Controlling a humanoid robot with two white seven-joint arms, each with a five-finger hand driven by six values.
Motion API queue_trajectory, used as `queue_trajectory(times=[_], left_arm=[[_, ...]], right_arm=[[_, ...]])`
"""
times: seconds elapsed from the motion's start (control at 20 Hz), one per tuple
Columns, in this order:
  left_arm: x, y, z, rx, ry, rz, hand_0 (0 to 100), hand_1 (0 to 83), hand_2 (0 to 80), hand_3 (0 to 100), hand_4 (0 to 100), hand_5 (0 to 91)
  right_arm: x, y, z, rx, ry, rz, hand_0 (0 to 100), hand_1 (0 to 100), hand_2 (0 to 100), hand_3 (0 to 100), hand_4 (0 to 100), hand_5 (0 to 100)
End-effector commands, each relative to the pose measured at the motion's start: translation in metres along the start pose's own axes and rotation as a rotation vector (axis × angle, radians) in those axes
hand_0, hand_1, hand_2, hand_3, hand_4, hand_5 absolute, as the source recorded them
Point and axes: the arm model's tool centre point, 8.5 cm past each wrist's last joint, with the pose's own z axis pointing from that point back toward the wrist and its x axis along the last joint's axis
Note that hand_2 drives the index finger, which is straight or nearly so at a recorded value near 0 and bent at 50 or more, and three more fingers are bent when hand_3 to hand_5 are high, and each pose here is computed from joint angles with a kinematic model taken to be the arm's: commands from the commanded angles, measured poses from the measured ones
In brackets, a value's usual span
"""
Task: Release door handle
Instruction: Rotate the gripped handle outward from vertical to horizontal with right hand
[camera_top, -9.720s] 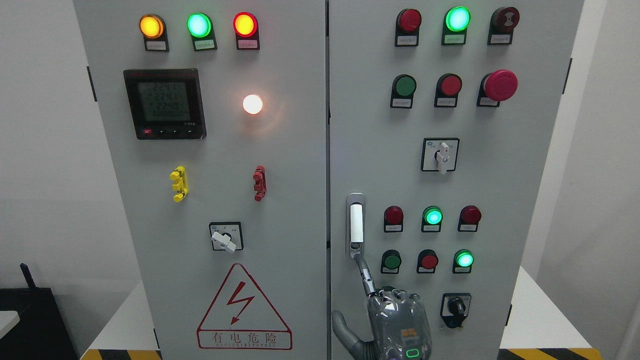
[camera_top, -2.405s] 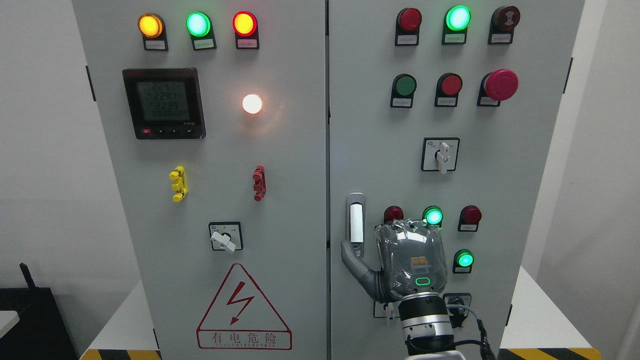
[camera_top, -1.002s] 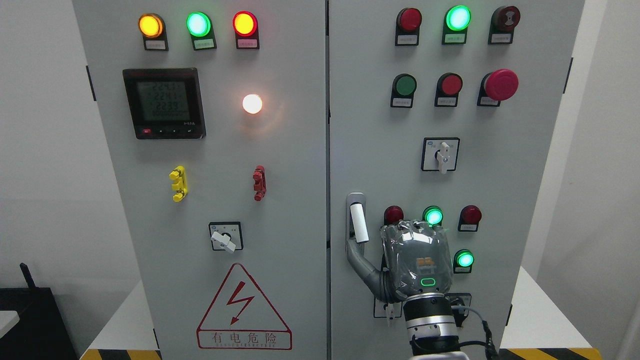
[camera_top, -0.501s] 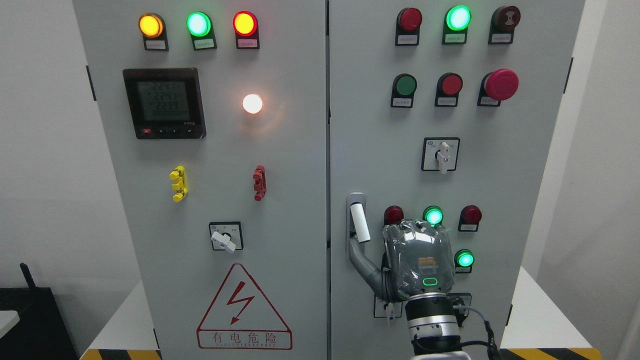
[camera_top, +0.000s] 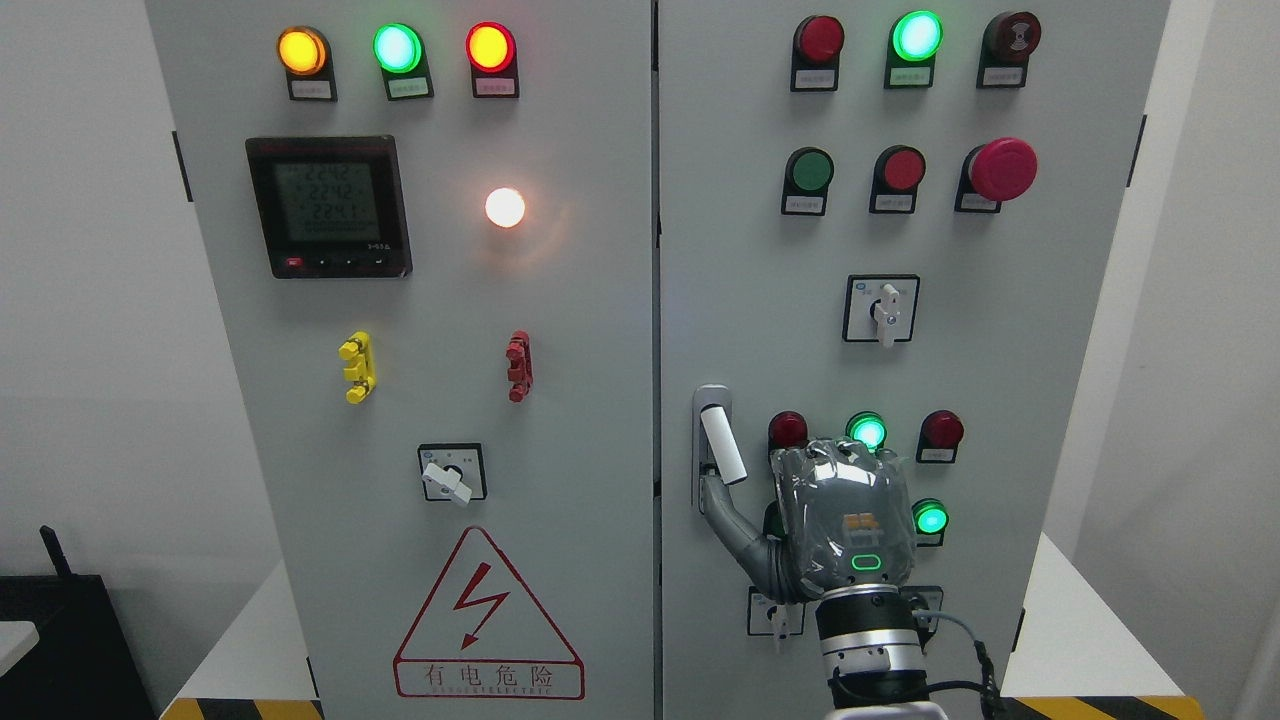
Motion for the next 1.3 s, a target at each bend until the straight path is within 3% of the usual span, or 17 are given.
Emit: queue_trajectory(times=[0.0, 1.25], left_arm=[[-0.0065, 0.0008, 0.0011, 0.004, 0.017, 0.013, 12, 38.9, 0.0, 0, 0, 0.0], [-0.0057, -0.0003, 0.0008, 0.002, 0.016, 0.013, 12, 38.9, 0.0, 0, 0, 0.0]], right_arm=[[-0.0030, -0.0006, -0.0005, -0.002, 0.008, 0.002, 37, 0, 97, 100, 100, 96], [-0.0074, -0.0030, -0.0006, -0.009, 0.017, 0.002, 39, 3, 97, 100, 100, 96]])
